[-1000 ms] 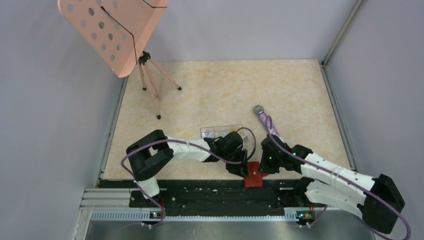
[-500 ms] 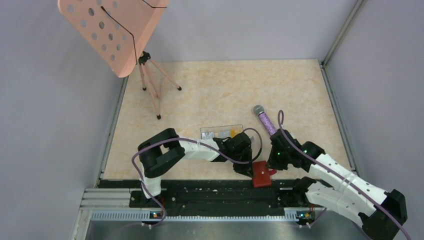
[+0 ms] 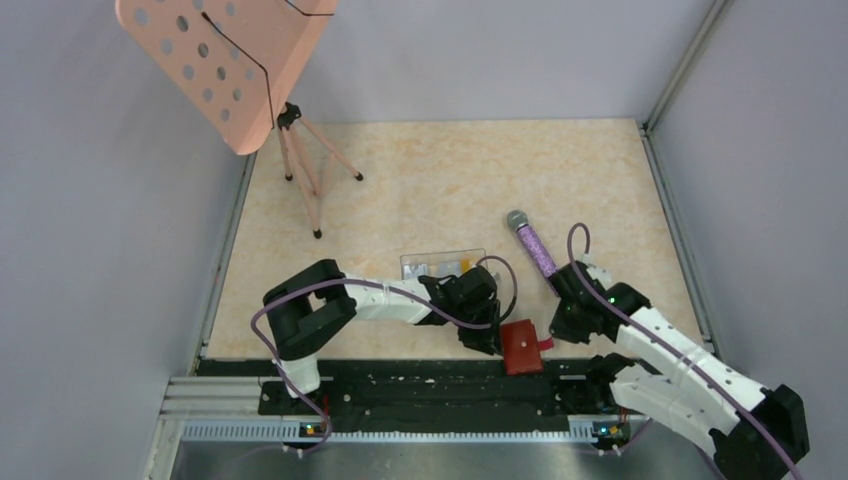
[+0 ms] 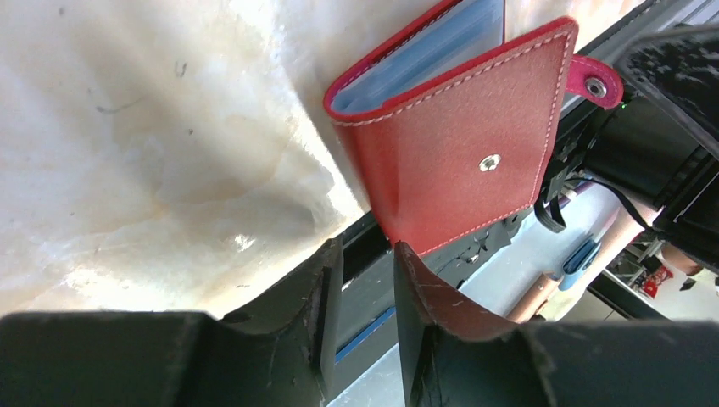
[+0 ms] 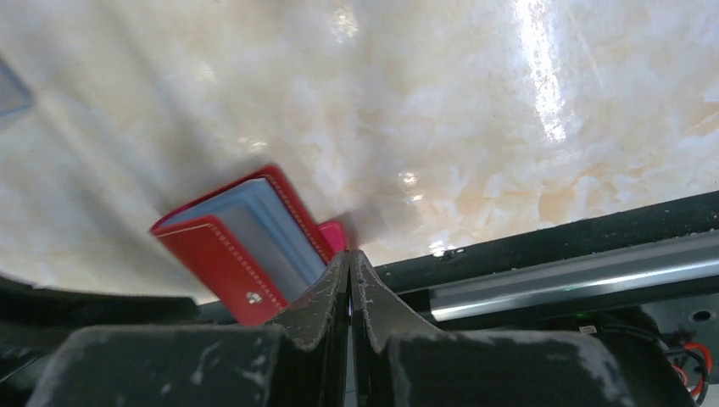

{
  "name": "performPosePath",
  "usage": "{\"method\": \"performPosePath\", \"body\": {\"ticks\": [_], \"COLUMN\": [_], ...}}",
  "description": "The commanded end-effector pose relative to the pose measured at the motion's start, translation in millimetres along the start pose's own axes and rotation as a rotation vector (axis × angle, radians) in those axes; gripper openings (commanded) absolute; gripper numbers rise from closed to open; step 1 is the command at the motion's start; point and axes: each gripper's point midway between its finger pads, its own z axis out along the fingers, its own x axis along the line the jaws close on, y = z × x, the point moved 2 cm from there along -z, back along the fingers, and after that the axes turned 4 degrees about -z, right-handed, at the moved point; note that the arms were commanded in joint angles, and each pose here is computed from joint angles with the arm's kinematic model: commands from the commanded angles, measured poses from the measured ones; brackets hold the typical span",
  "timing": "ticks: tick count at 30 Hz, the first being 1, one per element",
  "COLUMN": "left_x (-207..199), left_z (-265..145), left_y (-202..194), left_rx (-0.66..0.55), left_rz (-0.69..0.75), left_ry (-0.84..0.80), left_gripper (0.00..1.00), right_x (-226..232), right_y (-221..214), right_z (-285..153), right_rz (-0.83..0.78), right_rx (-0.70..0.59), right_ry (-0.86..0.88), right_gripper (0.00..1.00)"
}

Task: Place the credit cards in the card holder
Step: Close the card holder at the corner of the board.

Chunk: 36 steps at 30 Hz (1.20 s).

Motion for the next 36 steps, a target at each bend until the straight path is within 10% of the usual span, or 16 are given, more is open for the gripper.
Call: {"method": "performPosePath", "body": {"ticks": [1, 9, 19, 36], "left_x": [-5, -7, -7, 4], "left_z": [-13, -12, -5, -8], "left_y": [0, 0, 0, 7], "left_rx": [-0.031, -0.021, 0.001, -0.028], "left_rz": [-0.003, -0.032, -0.044, -0.048], "left_ry": [-0.048, -0.120, -0.129, -0.024], "left_gripper": [0.35, 0.37, 0.37, 0.36], "right_x": [2, 16, 16, 33], "right_y": [1, -6, -19, -40], "right_z": [13, 9, 11, 36], "right_rz": [0.008, -0.017, -0.062, -0.051], "right_rx": [0.011, 0.048, 0.119, 0.231], "right_ry": [-0.015, 0.097, 0.110, 0.201], "right_gripper": [0.03, 0.41, 0.47, 0.00]}}
